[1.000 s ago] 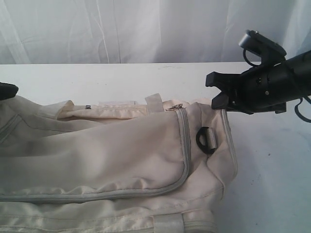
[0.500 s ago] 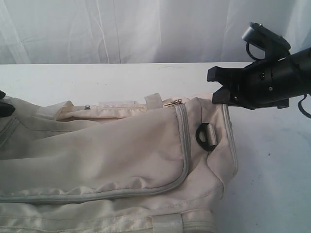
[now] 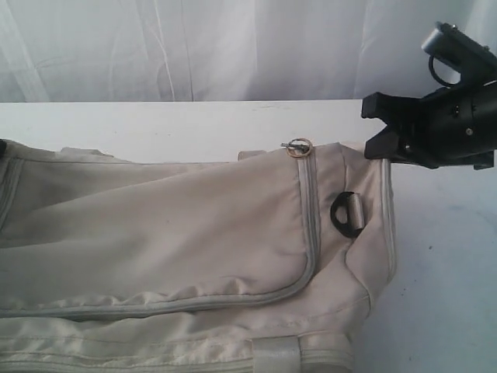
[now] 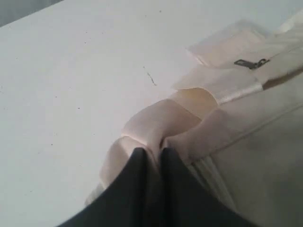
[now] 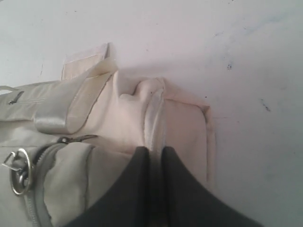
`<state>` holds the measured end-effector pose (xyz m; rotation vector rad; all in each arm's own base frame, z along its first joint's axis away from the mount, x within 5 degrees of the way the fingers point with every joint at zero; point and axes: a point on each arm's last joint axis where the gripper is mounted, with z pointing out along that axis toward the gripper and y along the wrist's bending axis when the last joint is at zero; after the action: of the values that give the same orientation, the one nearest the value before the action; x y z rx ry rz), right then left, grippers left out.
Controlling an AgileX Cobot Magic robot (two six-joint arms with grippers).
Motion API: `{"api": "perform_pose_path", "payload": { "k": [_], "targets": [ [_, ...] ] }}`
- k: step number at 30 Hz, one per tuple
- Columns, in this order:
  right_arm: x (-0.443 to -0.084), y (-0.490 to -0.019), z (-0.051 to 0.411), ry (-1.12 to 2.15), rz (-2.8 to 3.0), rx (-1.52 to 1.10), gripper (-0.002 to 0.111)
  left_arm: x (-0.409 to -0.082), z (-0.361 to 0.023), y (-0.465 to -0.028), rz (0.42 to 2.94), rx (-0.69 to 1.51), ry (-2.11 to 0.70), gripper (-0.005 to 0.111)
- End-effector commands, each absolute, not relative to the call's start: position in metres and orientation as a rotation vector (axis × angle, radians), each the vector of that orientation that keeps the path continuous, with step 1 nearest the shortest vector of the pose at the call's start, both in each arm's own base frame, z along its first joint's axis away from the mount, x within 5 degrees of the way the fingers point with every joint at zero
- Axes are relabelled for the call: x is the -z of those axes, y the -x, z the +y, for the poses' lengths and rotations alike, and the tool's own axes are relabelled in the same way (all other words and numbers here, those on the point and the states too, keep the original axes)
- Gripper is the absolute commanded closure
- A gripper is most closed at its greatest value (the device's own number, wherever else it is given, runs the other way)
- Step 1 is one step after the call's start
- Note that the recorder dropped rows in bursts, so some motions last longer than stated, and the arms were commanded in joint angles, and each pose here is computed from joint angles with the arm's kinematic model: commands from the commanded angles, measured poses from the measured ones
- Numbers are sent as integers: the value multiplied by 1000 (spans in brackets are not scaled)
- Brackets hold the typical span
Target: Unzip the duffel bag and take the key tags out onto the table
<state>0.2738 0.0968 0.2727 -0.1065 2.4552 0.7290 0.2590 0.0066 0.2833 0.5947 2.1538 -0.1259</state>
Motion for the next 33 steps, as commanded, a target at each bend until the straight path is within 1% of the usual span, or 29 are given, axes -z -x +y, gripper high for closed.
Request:
{"api": "perform_pose_path", "payload": {
  "k": [1, 10, 14, 18, 21, 28, 33],
  "targets": [
    [-276, -280, 76, 130, 2397, -530, 108, -298, 8, -254, 2104, 157, -474, 107],
    [-274, -280, 69, 125, 2412, -476, 108, -316, 4, -239, 2051, 166, -437, 107],
    [-274, -280, 69, 143, 2420, -459, 108, -325, 5, -234, 2013, 135, -427, 107],
    [-270, -279, 66, 122, 2447, -421, 108, -335, 15, -231, 1968, 76, -292, 107],
    [-265, -277, 64, 112, 2469, -398, 108, -338, 20, -230, 1953, 44, -252, 107],
    [-265, -277, 64, 115, 2473, -396, 108, -346, 26, -232, 1878, 82, -77, 107],
    [-265, -277, 64, 115, 2473, -396, 108, -355, 35, -232, 1796, 61, 82, 107]
  ]
}}
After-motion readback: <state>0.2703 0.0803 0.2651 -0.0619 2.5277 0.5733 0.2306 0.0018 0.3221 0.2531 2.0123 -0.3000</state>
